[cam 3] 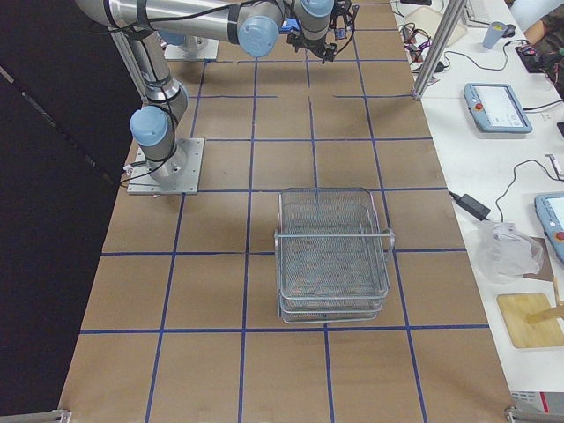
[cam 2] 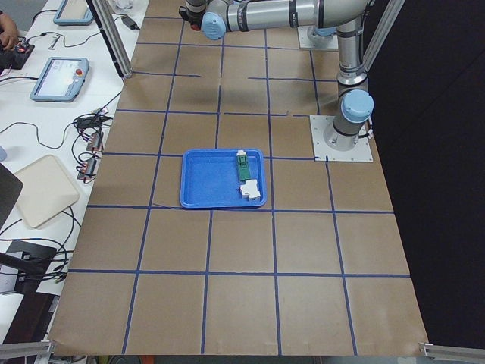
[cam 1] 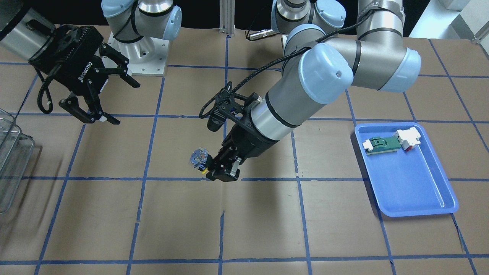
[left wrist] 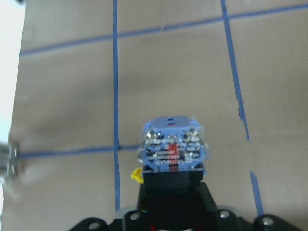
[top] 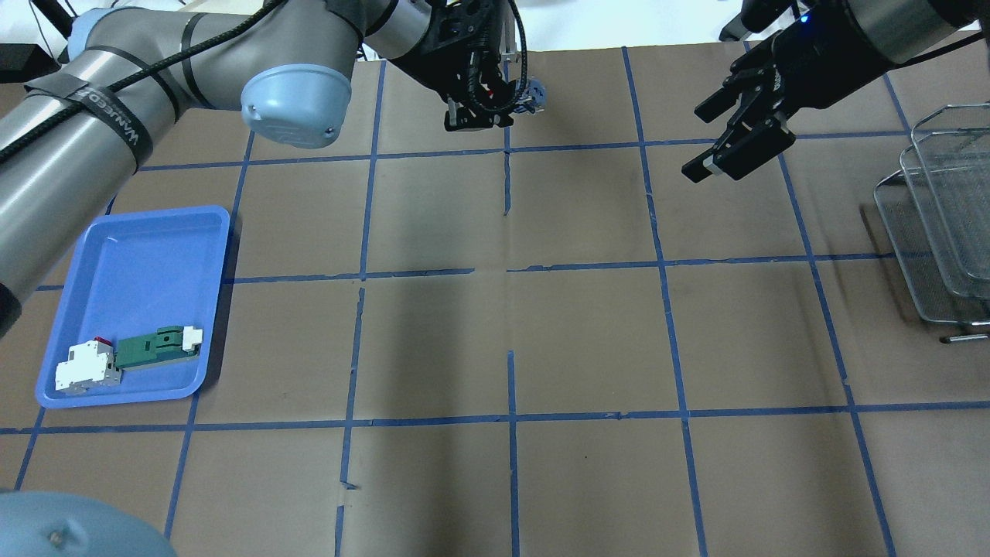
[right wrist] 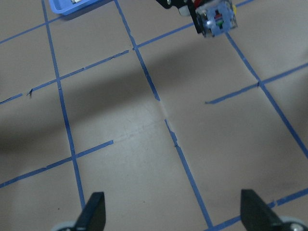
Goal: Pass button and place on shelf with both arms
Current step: 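Carry the button toward the table center while the right gripper moves to meet it, then close the right gripper on the button's red cap beside the left gripper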
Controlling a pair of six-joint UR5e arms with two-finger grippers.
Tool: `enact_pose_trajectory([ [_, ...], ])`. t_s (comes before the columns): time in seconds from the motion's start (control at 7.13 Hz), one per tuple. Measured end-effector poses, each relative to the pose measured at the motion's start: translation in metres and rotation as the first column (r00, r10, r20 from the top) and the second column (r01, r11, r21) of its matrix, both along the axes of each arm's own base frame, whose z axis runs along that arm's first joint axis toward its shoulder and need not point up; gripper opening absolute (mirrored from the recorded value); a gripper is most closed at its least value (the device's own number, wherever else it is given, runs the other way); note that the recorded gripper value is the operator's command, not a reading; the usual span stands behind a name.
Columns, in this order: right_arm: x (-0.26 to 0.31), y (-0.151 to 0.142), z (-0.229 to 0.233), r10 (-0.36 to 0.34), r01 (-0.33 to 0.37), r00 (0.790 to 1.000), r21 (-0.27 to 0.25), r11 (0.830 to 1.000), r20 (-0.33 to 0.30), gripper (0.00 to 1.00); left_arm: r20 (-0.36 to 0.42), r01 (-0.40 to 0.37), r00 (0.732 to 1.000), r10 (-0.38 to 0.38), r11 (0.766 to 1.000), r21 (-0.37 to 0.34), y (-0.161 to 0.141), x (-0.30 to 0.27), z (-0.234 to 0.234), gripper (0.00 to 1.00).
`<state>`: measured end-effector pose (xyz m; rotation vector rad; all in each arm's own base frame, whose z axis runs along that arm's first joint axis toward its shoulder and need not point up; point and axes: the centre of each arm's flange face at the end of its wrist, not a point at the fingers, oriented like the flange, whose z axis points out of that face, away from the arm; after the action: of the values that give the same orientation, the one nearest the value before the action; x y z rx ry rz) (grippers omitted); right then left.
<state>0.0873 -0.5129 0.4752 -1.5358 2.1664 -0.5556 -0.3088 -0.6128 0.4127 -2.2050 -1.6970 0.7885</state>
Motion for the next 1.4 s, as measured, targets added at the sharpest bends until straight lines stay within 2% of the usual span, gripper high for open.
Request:
enact_pose_trajectory([
  [0.14, 0.004, -0.004, -0.006, 0.028, -0.026, 0.999, -0.073, 0.997, 0.019, 1.00, -0.032, 0.047, 0.998, -0.048, 0.999, -0.014, 0.009, -0.018, 0.004, 0.00],
  [0.42, 0.017, -0.004, -0.016, 0.087, -0.084, 0.996, -0.157, 0.984, 0.009, 1.00, -0.052, 0.171, 0.983, -0.175, 0.982, -0.080, 0.032, -0.057, 0.011, 0.00],
  [0.56, 0.030, -0.002, -0.015, 0.159, -0.166, 0.986, -0.209, 0.964, -0.049, 1.00, -0.053, 0.202, 0.977, -0.208, 0.975, -0.098, 0.041, -0.069, 0.014, 0.00],
  [0.7, 0.042, 0.000, -0.013, 0.223, -0.251, 0.966, -0.260, 0.933, -0.133, 1.00, -0.054, 0.213, 0.974, -0.219, 0.972, -0.101, 0.046, -0.075, 0.014, 0.00],
  [0.84, 0.047, 0.000, -0.010, 0.260, -0.304, 0.949, -0.289, 0.908, -0.179, 1.00, -0.055, 0.215, 0.974, -0.222, 0.971, -0.103, 0.049, -0.078, 0.017, 0.00],
  [0.98, 0.048, 0.002, -0.006, 0.282, -0.334, 0.938, -0.308, 0.891, -0.202, 1.00, -0.057, 0.216, 0.973, -0.223, 0.971, -0.107, 0.051, -0.080, 0.020, 0.00],
  [1.12, 0.049, 0.005, -0.003, 0.285, -0.341, 0.935, -0.315, 0.886, -0.210, 1.00, -0.057, 0.216, 0.973, -0.223, 0.970, -0.108, 0.053, -0.082, 0.022, 0.00],
  [1.4, 0.050, 0.012, 0.006, 0.262, -0.310, 0.947, -0.318, 0.896, -0.186, 1.00, -0.057, 0.215, 0.974, -0.221, 0.971, -0.103, 0.055, -0.083, 0.021, 0.00],
])
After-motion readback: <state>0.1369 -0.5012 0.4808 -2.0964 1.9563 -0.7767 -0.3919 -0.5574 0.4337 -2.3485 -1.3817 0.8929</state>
